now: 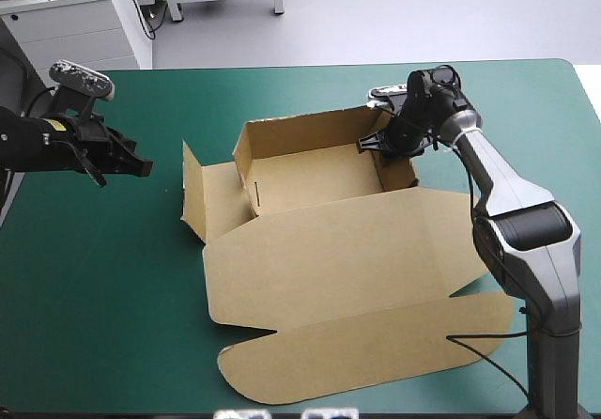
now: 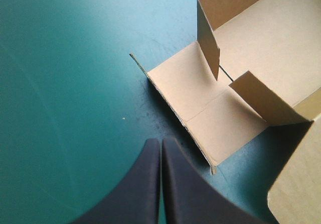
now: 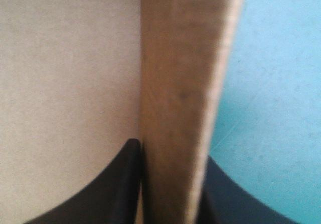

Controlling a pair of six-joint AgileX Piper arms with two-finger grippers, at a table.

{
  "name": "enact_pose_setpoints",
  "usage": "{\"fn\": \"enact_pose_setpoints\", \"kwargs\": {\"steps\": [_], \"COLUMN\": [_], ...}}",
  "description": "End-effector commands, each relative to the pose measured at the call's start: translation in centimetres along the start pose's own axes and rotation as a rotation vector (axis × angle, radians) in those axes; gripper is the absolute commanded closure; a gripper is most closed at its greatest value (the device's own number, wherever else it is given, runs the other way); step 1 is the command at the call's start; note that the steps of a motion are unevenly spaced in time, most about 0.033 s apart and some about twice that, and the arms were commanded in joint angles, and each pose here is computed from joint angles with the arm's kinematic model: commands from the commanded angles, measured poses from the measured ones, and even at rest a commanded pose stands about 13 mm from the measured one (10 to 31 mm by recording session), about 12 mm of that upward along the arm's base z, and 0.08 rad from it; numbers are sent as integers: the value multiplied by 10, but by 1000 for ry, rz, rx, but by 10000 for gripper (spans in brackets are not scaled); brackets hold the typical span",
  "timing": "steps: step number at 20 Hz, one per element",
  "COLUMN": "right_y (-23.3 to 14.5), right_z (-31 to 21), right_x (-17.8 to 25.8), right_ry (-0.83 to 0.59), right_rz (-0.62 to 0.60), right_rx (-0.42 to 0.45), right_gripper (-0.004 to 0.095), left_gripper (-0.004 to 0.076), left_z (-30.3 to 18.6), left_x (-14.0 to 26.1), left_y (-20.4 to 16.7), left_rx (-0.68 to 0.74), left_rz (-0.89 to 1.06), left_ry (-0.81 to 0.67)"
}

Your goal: Fold the box

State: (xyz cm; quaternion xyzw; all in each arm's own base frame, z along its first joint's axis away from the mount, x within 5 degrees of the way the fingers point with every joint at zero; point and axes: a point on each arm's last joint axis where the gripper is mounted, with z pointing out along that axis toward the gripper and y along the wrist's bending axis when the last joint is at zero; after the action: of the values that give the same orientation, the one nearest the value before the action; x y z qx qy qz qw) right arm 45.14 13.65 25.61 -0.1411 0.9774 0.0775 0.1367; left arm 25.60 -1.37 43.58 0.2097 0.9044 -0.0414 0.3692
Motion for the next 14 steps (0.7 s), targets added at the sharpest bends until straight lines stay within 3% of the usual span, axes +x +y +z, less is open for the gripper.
{"fn": "enact_pose_setpoints", "kwargs": {"steps": [1,7,14], "right_y": [4,10,-7], "right_z": [-36,-86,-205], "right_x": [-2,3,37], "right_ry": [-74,-177,-429], "right_rz": [-7,-55,-38], "right_rx": [-14,-8,42], "right_gripper": [914,927,927], "left_gripper": [731,731,731], "left_z": [-17,-12,-9], "left_x": [-8,-8,-12], "left_y": [-4,-2,7], "left_rx": [-17,-13,-98], "left_rz": [-11,-14,-31], "left_ry": [-96,-85,-118]}}
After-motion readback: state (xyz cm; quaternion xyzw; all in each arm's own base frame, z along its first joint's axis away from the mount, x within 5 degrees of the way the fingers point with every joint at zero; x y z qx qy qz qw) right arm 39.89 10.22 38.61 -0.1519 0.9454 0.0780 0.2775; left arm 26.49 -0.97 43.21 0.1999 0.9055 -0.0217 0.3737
